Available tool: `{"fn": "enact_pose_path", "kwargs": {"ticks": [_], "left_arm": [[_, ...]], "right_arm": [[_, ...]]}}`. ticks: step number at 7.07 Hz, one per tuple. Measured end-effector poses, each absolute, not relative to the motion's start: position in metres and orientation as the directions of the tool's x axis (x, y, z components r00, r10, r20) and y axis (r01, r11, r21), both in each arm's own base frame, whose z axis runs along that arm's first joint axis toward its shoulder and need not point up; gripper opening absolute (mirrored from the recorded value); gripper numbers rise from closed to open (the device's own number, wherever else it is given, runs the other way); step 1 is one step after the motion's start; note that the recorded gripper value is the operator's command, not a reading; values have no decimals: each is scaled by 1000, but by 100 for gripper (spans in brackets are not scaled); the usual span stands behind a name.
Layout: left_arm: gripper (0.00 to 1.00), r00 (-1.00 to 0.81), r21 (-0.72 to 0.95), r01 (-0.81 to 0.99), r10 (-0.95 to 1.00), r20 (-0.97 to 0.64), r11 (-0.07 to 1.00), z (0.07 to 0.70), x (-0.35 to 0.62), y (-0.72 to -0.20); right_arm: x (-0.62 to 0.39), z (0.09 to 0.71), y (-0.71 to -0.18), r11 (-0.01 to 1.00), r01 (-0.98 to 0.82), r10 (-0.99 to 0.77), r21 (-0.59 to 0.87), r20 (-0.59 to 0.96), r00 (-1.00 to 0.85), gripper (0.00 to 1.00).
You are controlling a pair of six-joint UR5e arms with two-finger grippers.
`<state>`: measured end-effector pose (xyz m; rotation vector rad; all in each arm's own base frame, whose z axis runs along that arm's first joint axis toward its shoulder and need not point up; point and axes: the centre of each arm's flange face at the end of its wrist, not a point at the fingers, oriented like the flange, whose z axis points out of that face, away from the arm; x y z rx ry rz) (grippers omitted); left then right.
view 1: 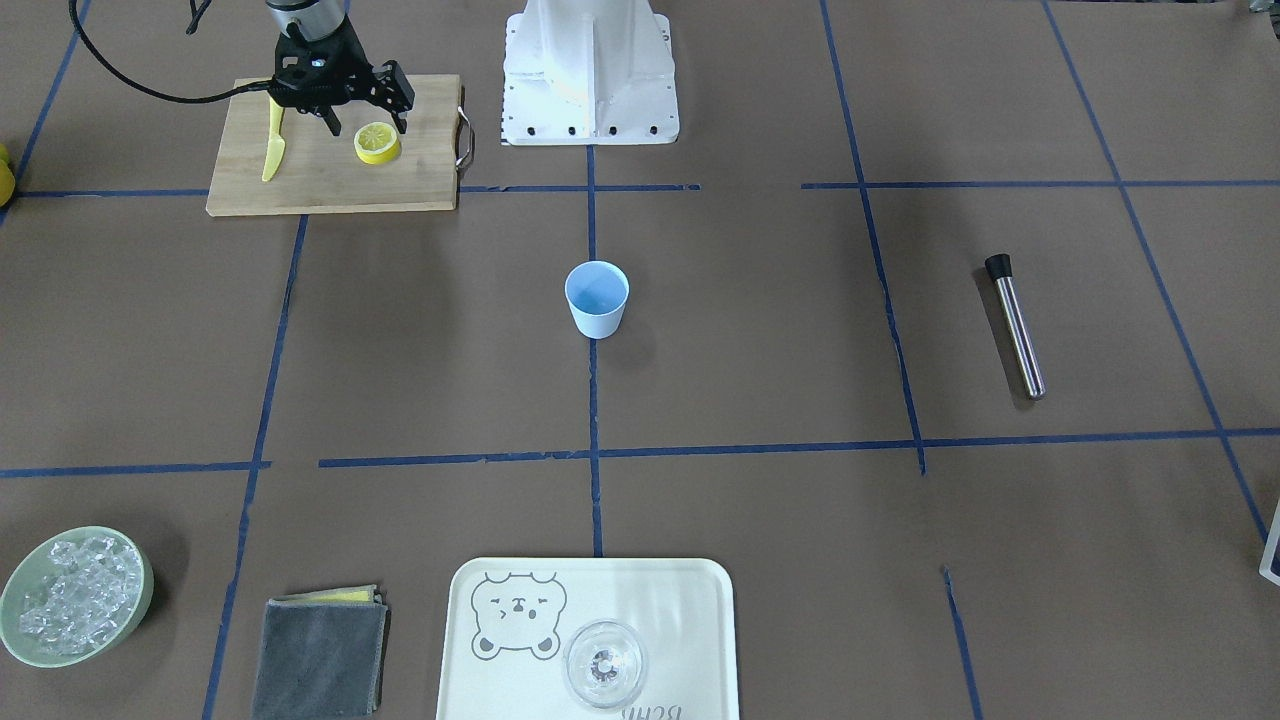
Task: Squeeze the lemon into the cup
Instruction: 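Move the right gripper down to the lemon slice on the cutting board, then close the right gripper on the lemon slice and lift it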
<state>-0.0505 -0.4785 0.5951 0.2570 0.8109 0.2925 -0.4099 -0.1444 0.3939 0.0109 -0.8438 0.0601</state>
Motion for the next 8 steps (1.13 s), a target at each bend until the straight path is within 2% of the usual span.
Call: {"fn": "enact_pose_path", "kwargs": {"ticks": [4,8], "left_arm": [[100,646,334,-156,351,-678,930,595,-50,-476],[100,626,336,-148,351,-696,930,593,-49,-475]], "right_arm": [[-430,401,-145,998,-58,49,-13,726,686,92],[-430,403,-146,998,-60,51,-12,712,700,57]]}}
